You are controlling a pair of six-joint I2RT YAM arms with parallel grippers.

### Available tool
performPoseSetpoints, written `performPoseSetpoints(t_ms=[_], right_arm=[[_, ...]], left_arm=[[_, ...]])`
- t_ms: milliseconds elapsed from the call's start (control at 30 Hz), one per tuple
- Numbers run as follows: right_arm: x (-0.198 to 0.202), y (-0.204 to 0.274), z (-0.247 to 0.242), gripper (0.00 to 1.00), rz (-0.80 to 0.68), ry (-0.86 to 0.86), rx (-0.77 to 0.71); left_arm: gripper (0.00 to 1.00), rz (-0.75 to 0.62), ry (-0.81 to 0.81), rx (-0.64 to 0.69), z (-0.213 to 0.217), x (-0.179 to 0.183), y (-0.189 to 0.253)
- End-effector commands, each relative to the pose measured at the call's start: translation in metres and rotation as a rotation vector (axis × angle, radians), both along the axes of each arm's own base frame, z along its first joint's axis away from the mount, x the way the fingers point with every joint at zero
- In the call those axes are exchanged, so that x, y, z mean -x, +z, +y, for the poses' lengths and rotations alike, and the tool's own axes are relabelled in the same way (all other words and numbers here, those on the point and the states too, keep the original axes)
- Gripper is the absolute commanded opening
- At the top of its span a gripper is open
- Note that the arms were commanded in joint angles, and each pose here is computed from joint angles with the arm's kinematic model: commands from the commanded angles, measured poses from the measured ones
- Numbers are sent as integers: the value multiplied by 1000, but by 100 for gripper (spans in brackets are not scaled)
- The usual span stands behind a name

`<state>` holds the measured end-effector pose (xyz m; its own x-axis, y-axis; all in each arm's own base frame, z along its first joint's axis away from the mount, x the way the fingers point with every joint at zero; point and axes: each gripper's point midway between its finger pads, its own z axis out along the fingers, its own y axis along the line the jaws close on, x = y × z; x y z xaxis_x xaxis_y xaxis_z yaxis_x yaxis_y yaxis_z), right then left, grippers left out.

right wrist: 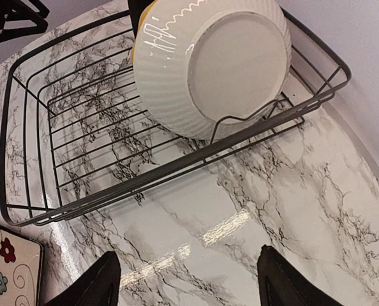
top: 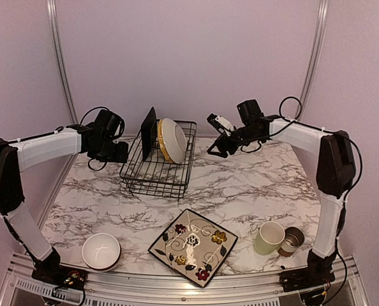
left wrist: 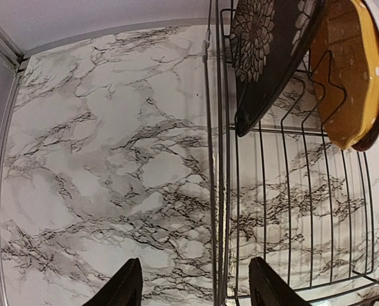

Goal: Load the mixed dishes into the dish rack
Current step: Move the dish rack to the center of the board.

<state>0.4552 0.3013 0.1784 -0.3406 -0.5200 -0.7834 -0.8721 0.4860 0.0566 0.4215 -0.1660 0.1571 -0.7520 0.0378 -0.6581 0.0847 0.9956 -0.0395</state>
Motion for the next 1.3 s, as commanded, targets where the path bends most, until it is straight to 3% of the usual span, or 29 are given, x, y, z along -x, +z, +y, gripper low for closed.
performPoseSetpoints(t_ms=[0,200,600,833,933,1100,1267], right_arm=[[13,13,-6,71,-48,26,1],[14,13,-9,71,-69,30,19],[12,1,-4,71,-34,46,9],[15,-3,-5,70,-28,48,12],[15,-5,-6,70,-29,45,17],[15,-5,-6,70,-29,48,16],[15,-7,-5,70,-25,52,14]], left_arm=[[59,8,82,-65,32,-3,-5],[56,94,-14,-17,11,1,-33],[54,96,-304,96,-58,28,-25],[53,92,-361,128,-76,34,-21],[53,79,-375,147,-79,35,-11],[56,-9,-171,3,-40,12,23],[56,-137,-242,115,-69,-2,82]])
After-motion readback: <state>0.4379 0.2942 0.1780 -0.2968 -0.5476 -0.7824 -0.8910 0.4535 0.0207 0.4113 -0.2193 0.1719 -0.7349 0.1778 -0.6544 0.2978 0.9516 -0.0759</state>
